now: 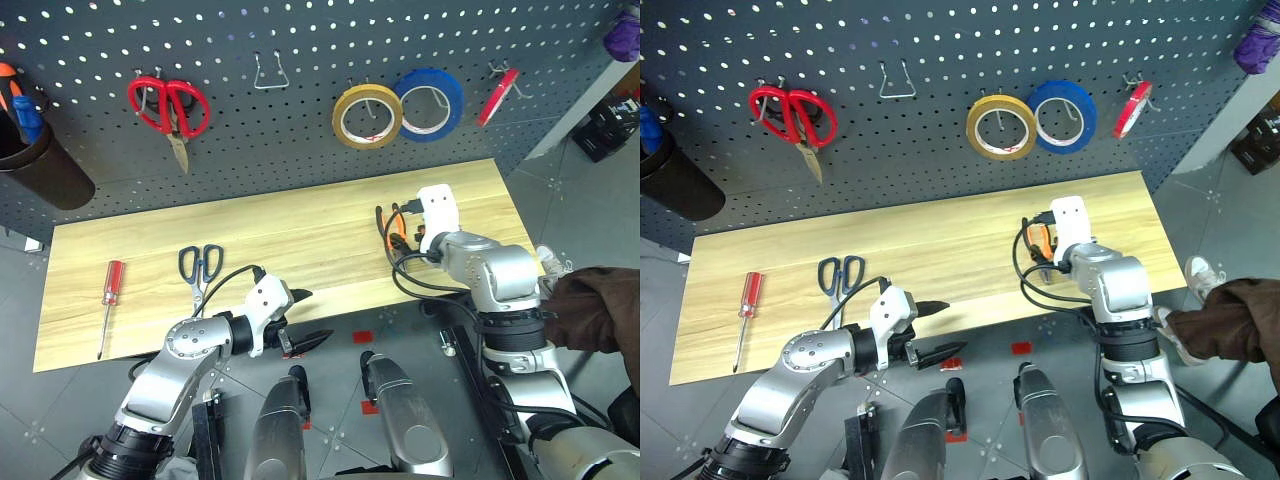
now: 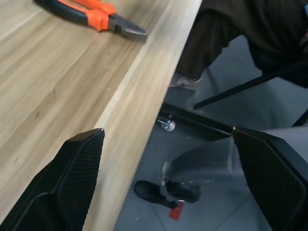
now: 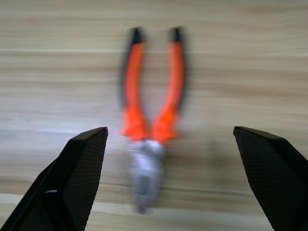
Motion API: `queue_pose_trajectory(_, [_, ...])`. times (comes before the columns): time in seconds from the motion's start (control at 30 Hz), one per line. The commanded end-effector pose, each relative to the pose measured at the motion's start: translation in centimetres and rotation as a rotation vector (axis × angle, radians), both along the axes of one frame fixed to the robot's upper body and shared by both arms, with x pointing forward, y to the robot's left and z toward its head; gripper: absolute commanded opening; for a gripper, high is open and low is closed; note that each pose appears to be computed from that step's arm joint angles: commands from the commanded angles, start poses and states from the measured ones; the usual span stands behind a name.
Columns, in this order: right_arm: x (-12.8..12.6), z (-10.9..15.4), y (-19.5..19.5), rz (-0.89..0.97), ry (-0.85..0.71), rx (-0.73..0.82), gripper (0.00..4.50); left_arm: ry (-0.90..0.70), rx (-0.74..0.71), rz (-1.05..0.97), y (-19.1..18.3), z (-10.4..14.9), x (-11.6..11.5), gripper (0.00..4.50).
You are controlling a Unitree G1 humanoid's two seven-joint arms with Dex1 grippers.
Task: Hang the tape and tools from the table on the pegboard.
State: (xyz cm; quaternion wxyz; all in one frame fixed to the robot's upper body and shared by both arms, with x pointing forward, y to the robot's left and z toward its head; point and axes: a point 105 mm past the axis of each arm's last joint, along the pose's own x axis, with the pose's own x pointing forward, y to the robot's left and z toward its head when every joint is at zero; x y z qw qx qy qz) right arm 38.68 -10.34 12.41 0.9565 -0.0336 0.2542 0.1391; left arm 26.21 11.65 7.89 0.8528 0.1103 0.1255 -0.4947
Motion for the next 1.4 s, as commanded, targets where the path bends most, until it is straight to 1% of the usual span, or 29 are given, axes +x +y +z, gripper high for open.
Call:
queue_pose_trajectory(0.03, [0.0, 0.6, 1.0, 0.018, -0.013, 0.017, 4.49, -0.012, -0.024, 0.000, -0.2, 0.8, -0.6, 4.50])
queue_pose_trajectory(0.17, [0.8, 0.1, 0.8, -0.005, 0.007, 0.004, 4.49, -0.010, -0.037, 0.003, -0.5, 1.1, -0.6, 4.50])
queue_pose_trajectory(0.23, [1.2, -0.1, 0.6, -0.010, 0.014, -0.029, 4.49, -0.014, -0.046, 0.002, -0.8, 1.4, -0.5, 4.50])
queue_pose_trajectory(0.5, [2.1, -0.9, 0.1, -0.011, 0.069, -0.123, 4.49, -0.028, -0.103, -0.008, -1.6, 3.2, -0.4, 4.50])
queue_pose_trajectory(0.73, [2.6, -1.4, 0.2, -0.009, 0.086, -0.129, 4.49, -0.034, -0.099, 0.014, -1.3, 3.2, -0.5, 4.50])
queue_pose_trajectory(1.0, [3.9, -2.4, -0.7, -0.026, 0.089, -0.166, 4.49, -0.037, -0.103, 0.034, -1.1, 3.2, -0.6, 4.50])
queue_pose_trajectory(1.2, [4.3, -2.8, -1.2, -0.036, 0.098, -0.186, 4.49, -0.039, -0.103, 0.046, -1.0, 3.3, -0.6, 4.50])
queue_pose_trajectory(1.3, [4.0, -3.1, -1.4, -0.033, 0.124, -0.191, 3.91, -0.038, -0.105, 0.051, -1.0, 3.3, -0.7, 4.50])
queue_pose_trajectory(1.4, [3.9, -3.1, -1.4, -0.030, 0.130, -0.191, 2.98, -0.039, -0.104, 0.053, -1.0, 3.3, -0.6, 4.50])
